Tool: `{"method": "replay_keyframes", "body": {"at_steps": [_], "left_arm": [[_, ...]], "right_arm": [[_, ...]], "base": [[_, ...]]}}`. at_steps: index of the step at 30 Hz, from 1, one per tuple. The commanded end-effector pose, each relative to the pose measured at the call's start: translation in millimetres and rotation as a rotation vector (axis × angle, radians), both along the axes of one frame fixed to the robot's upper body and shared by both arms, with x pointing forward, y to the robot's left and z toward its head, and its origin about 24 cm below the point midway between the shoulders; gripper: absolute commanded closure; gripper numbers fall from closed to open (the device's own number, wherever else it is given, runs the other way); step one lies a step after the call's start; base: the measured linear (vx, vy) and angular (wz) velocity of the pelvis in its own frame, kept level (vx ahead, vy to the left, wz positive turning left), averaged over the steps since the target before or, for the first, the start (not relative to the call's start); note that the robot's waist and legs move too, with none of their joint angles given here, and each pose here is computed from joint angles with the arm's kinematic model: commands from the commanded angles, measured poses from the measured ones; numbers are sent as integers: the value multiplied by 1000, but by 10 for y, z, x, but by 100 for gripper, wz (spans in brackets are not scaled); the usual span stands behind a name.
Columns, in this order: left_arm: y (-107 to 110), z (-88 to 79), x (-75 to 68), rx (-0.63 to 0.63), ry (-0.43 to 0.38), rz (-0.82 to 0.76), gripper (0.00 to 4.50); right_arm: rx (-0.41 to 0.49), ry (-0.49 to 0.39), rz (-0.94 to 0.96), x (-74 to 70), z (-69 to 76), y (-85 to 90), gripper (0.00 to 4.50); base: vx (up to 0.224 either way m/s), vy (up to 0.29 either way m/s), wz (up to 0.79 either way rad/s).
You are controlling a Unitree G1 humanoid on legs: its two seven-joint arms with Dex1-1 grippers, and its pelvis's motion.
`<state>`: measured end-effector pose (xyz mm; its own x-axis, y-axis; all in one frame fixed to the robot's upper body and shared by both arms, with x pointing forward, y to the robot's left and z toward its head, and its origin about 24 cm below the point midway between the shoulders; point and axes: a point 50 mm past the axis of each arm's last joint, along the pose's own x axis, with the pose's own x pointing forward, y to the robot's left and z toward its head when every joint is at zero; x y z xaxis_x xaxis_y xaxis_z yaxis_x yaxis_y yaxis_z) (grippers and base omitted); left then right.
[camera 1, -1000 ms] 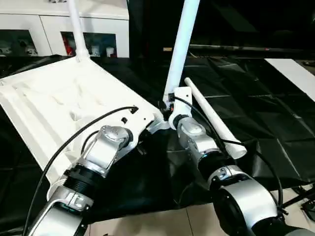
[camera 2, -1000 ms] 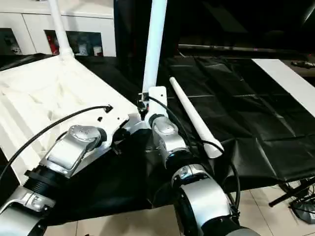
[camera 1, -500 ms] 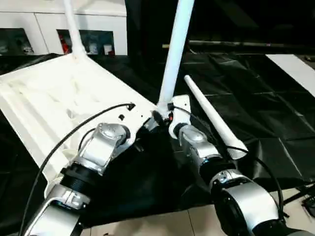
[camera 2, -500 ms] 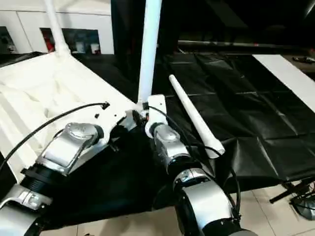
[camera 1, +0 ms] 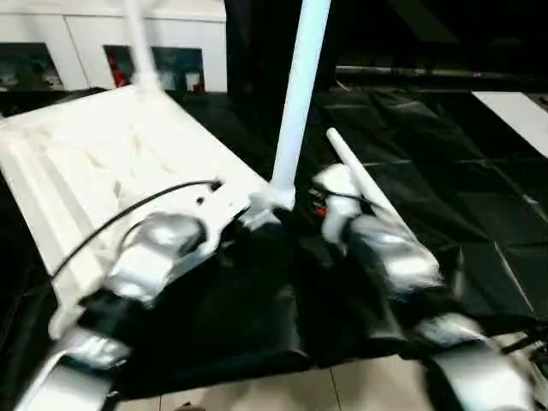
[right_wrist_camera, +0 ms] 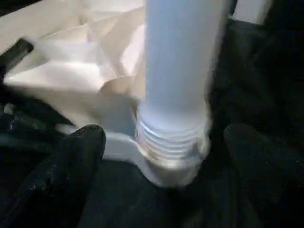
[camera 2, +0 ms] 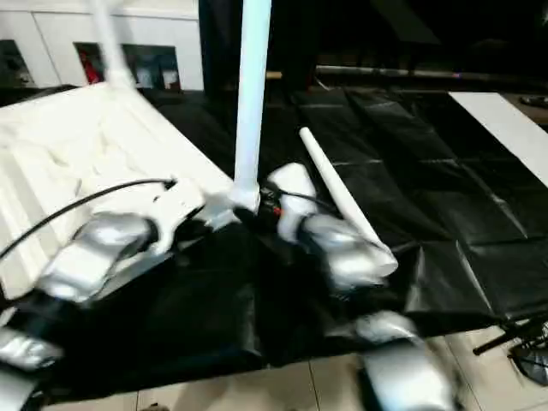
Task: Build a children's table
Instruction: Insert table leg to table base, then rotate leg to tighten
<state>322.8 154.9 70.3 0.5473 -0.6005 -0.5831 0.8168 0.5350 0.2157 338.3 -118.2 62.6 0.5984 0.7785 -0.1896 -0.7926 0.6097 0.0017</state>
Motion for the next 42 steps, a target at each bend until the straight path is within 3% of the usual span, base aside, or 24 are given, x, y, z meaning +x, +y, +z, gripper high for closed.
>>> {"method": "replay_keyframes", "body": {"at_steps": [1, 5, 10, 16, 31, 42], "left_arm": [[-100, 44, -74, -52, -18, -148, 450], [-36, 50, -151, -46, 6, -238, 450], [-31, 60, -140, -57, -55, -236, 450], [-73, 16, -136, -60, -68, -211, 450], [-60, 21, -88, -53, -73, -172, 450], [-56, 11, -93, -47, -70, -170, 450]], "right_arm": [[-20, -5, 91, -67, 45, -29, 6], [-66, 7, 161, -170, 36, -144, 6], [-70, -12, 101, -240, 47, -189, 6], [-10, 1, -39, -213, 11, -161, 6], [-62, -13, -47, -250, -14, -114, 6], [-75, -22, -14, -270, -4, -96, 6]], "base": [[0, 0, 0], [0, 0, 0], [0, 0, 0], [0, 0, 0], [7, 0, 22], [142, 25, 49]]}}
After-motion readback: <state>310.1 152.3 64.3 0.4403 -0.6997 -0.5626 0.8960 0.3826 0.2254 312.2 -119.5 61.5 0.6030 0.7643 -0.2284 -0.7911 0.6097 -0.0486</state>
